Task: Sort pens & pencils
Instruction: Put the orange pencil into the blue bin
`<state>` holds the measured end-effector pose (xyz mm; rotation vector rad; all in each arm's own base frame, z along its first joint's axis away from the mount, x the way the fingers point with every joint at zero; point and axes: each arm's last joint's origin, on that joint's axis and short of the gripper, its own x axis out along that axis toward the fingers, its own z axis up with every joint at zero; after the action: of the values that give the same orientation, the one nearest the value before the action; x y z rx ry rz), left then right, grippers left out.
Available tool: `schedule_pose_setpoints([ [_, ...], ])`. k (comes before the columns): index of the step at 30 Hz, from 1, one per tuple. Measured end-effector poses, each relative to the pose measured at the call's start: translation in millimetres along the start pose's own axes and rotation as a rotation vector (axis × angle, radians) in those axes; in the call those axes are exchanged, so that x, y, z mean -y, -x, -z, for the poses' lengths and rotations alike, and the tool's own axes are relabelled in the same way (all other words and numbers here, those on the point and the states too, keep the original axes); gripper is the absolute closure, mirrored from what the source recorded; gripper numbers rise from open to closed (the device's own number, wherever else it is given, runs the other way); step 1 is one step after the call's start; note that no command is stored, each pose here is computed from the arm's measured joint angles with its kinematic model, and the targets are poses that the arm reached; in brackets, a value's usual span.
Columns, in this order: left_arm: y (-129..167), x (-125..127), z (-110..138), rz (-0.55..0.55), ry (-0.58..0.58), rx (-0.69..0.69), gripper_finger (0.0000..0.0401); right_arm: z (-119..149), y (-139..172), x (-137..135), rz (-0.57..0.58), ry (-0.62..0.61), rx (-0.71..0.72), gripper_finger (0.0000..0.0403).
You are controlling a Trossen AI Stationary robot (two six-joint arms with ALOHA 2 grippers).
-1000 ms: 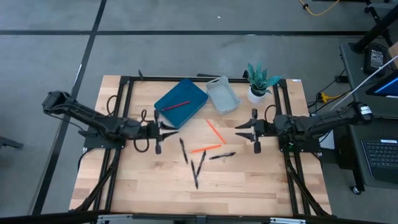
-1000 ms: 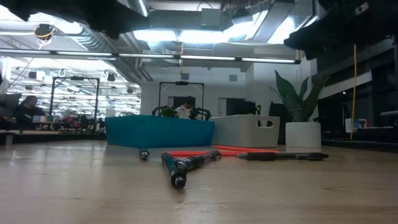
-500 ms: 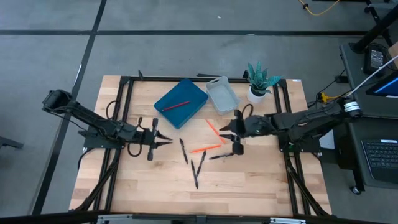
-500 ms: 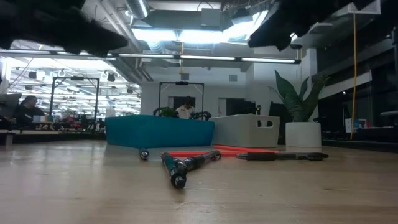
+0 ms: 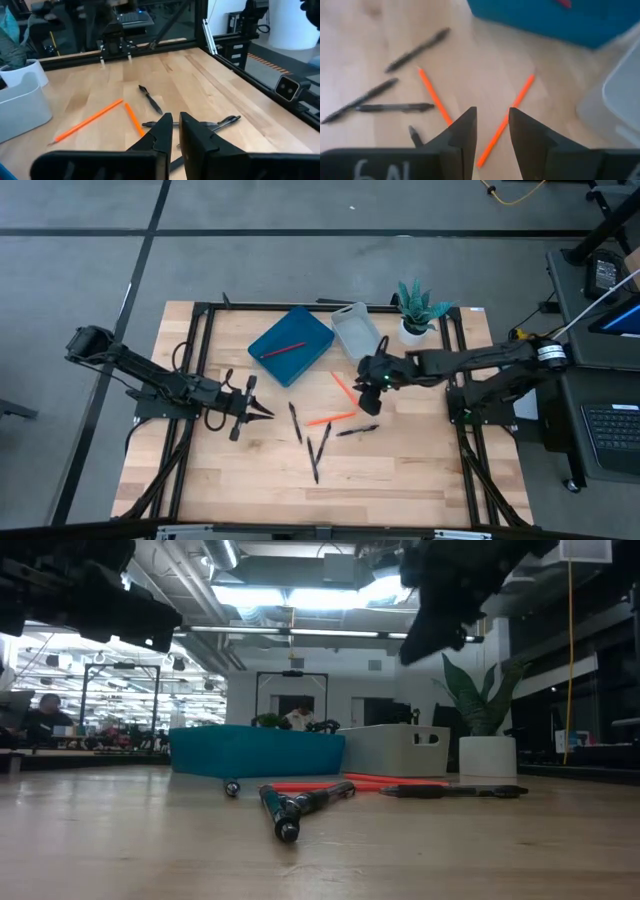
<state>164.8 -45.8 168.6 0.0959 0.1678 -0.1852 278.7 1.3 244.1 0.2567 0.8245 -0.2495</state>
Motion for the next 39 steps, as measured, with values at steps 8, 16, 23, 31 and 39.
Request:
schedule_pose_setpoints([
  [8, 0, -1, 2, -0.011, -0.003, -0.022, 0.0368, 4, -42, 16, 0.000, -0.068, -0.156, 0.0288],
  [16, 0, -1, 4, -0.015, -0.004, -0.037, 0.0373, -6, -67, 13, 0.005, -0.071, -0.315, 0.0260],
  [23, 0, -1, 4, -0.016, -0.004, -0.046, 0.0373, -17, -87, 9, 0.062, -0.065, -0.371, 0.0210],
  [31, 0, -1, 8, -0.013, -0.008, -0.084, 0.0374, -8, -104, 13, 0.119, -0.113, -0.425, 0.0203],
  [39, 0, -1, 8, -0.014, -0.002, -0.084, 0.0374, -3, -112, 14, 0.139, -0.135, -0.459, 0.0203],
])
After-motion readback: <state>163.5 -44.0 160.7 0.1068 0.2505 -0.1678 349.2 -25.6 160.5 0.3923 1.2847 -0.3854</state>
